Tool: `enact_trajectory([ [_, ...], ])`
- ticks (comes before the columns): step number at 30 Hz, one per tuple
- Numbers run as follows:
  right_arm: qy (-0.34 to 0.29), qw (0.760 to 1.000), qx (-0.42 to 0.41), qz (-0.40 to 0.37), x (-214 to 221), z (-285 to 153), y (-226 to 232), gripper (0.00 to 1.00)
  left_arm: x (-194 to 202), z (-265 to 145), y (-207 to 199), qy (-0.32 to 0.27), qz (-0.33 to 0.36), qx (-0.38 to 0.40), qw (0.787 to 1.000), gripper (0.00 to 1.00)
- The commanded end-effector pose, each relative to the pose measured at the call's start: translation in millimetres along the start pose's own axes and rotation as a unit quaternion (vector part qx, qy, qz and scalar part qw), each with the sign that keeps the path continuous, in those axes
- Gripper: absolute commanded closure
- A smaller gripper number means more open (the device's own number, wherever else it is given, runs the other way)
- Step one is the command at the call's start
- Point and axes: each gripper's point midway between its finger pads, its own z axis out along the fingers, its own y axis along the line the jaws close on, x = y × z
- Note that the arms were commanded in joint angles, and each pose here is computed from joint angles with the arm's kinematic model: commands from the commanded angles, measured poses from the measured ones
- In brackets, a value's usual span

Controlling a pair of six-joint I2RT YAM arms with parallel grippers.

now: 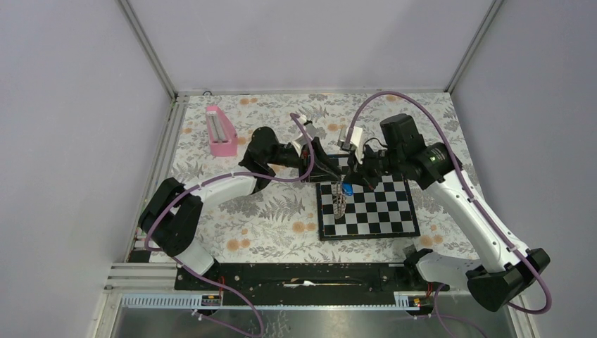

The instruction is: Put the keys on the keyring

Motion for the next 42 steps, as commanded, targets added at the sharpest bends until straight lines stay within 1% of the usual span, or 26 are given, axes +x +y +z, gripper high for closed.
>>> enact_trajectory([
  [1, 0.027, 0.999, 0.016, -0.013, -7.8, -8.1, -2.9, 1.00, -16.3, 0.0, -4.3, 0.000, 0.049, 0.004, 0.999, 0.72],
  [5, 0.060, 0.998, 0.010, -0.004, -2.6, -1.5, -2.2, 1.00, -16.8, 1.2, -4.8, -0.002, 0.052, 0.005, 0.999, 0.70],
  [15, 0.097, 0.995, 0.009, 0.002, 3.6, 1.7, -3.5, 1.00, -14.0, 4.8, -13.0, -0.006, 0.057, 0.025, 0.998, 0.70],
  [22, 0.096, 0.995, 0.009, 0.001, 2.0, 0.7, -2.3, 1.00, -5.4, 7.4, -16.9, 0.005, 0.057, 0.041, 0.998, 0.75],
  [32, 0.092, 0.996, 0.002, 0.002, -1.2, 1.5, -1.2, 1.00, -0.4, 8.4, -12.5, 0.015, 0.057, 0.038, 0.998, 0.75],
  [35, 0.091, 0.996, 0.001, 0.003, -1.2, 2.1, -1.0, 1.00, -0.4, 8.6, -12.2, 0.015, 0.056, 0.038, 0.998, 0.77],
  [42, 0.091, 0.996, -0.003, 0.006, 2.4, 6.2, -0.4, 1.00, -3.4, 10.0, -13.1, 0.009, 0.055, 0.041, 0.998, 0.89],
])
